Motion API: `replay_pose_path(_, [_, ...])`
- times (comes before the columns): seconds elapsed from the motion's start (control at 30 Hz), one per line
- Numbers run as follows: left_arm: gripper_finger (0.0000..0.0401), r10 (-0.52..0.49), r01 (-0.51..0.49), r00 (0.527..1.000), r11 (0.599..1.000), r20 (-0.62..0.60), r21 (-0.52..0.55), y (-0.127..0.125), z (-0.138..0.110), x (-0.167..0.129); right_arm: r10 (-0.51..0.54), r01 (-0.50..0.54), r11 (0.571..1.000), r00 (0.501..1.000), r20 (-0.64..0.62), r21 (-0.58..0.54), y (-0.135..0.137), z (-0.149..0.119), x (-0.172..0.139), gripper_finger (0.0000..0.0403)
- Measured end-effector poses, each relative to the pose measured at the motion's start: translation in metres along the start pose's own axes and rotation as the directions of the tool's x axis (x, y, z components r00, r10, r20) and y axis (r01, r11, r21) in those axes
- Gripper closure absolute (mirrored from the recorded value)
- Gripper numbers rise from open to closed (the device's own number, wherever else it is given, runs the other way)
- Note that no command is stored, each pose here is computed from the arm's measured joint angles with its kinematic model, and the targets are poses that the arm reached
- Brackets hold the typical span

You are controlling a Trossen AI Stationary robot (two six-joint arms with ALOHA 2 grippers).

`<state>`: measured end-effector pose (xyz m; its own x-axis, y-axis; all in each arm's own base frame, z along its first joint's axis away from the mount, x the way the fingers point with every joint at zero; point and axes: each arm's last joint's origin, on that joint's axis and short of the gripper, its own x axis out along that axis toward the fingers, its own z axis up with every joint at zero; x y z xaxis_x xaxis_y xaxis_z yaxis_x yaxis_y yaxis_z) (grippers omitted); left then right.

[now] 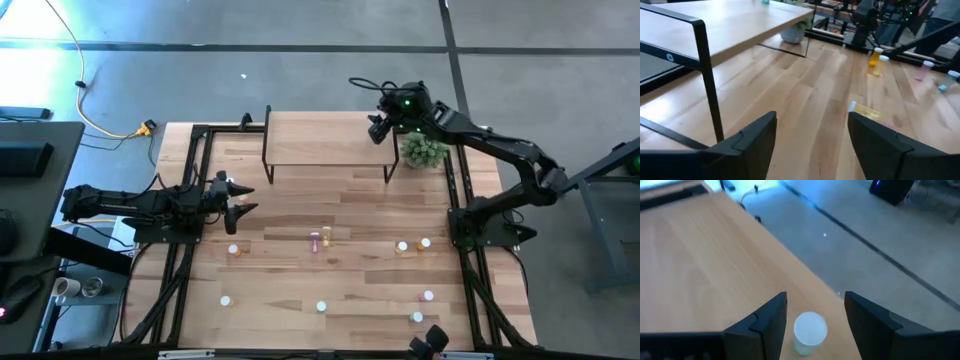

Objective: Pick and place medicine bottles onto shelf by color
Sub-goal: Put the top orange pill bottle on the shelf

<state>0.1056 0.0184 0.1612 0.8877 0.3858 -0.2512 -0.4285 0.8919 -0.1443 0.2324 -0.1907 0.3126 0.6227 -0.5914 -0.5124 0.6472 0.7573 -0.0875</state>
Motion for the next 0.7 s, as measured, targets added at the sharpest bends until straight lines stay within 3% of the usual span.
replay_pose_path(0.17, [0.0167, 0.032, -0.032, 0.999, 0.999, 0.002, 0.032, 0.001, 0.004, -0.001, -0.004, 0.005, 1.0, 0.997, 0.071, -0.011, -0.002, 0.008, -0.017, 0.0212])
replay_pose_path(0.37, [0.0167, 0.1, -0.096, 0.992, 0.994, -0.08, 0.055, 0.001, 0.028, -0.016, -0.012, 0.015, 1.0, 0.983, 0.182, -0.016, -0.004, 0.02, -0.037, 0.0212])
replay_pose_path(0.57, [0.0168, 0.153, -0.156, 0.984, 0.987, -0.091, -0.025, 0.0, 0.042, -0.017, -0.015, 0.024, 0.999, 0.97, 0.243, -0.031, -0.005, 0.026, -0.05, 0.0212])
replay_pose_path(0.7, [0.0168, 0.174, -0.195, 0.97, 0.974, -0.167, -0.119, -0.002, 0.052, -0.018, -0.009, 0.018, 0.999, 0.969, 0.245, -0.033, -0.005, 0.026, -0.051, 0.0212])
